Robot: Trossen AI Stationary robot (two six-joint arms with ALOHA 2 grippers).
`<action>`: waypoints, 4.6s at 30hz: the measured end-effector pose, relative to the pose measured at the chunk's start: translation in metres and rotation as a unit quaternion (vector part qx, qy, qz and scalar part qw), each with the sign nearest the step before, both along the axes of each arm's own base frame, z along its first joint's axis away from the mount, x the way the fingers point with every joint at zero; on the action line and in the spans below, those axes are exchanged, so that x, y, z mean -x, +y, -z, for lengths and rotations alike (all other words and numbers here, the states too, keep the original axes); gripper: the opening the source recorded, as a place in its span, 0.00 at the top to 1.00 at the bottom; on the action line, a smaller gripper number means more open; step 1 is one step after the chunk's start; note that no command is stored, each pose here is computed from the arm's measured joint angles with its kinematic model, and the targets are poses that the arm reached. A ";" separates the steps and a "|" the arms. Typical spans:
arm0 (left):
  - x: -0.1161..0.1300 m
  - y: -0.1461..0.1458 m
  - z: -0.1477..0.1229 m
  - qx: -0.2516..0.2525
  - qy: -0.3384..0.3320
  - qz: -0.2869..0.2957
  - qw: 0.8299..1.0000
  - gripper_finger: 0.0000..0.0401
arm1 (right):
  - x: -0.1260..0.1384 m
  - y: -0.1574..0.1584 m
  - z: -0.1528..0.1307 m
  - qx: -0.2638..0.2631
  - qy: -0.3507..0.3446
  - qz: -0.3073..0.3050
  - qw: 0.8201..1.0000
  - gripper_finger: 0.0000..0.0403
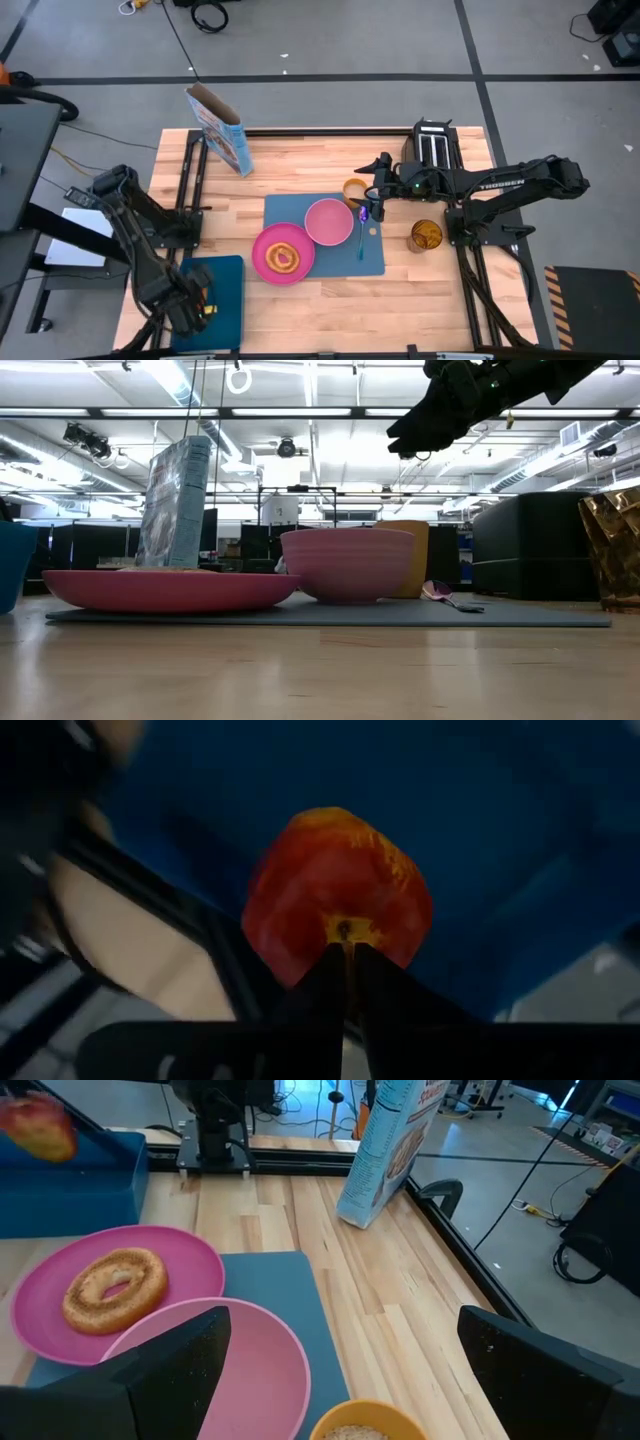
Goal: Arrange a breakfast setting
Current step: Put the red apple on the blue tablemat to the top left of the pink plate, then pour the cereal from the blue cereal box into the pink bowl
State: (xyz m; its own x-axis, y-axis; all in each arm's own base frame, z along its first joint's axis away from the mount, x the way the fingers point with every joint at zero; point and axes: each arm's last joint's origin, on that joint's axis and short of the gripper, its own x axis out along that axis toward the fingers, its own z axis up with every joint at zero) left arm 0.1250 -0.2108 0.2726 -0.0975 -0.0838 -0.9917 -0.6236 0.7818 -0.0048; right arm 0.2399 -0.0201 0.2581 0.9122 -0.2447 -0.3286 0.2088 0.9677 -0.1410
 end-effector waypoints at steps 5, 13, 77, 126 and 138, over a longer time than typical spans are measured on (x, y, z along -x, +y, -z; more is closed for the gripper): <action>-0.011 0.031 -0.024 -0.061 -0.080 0.018 0.995 0.94 | -0.001 0.000 -0.002 0.001 -0.009 -0.002 1.000 0.01; -0.054 0.105 -0.037 -0.200 -0.140 0.041 0.969 0.94 | -0.001 0.001 -0.004 -0.001 -0.021 -0.016 1.000 0.01; -0.181 0.278 0.041 -0.140 -0.118 0.126 0.975 0.94 | 0.003 0.084 0.021 -0.025 0.065 -0.118 0.991 0.01; -0.164 0.257 -0.006 -0.134 -0.226 0.202 0.944 0.65 | 0.032 0.101 -0.046 -0.086 0.248 -0.032 0.964 0.01; -0.178 0.194 -0.069 -0.126 -0.523 0.398 0.744 0.65 | 0.065 0.143 -0.036 -0.149 0.332 0.038 0.931 0.05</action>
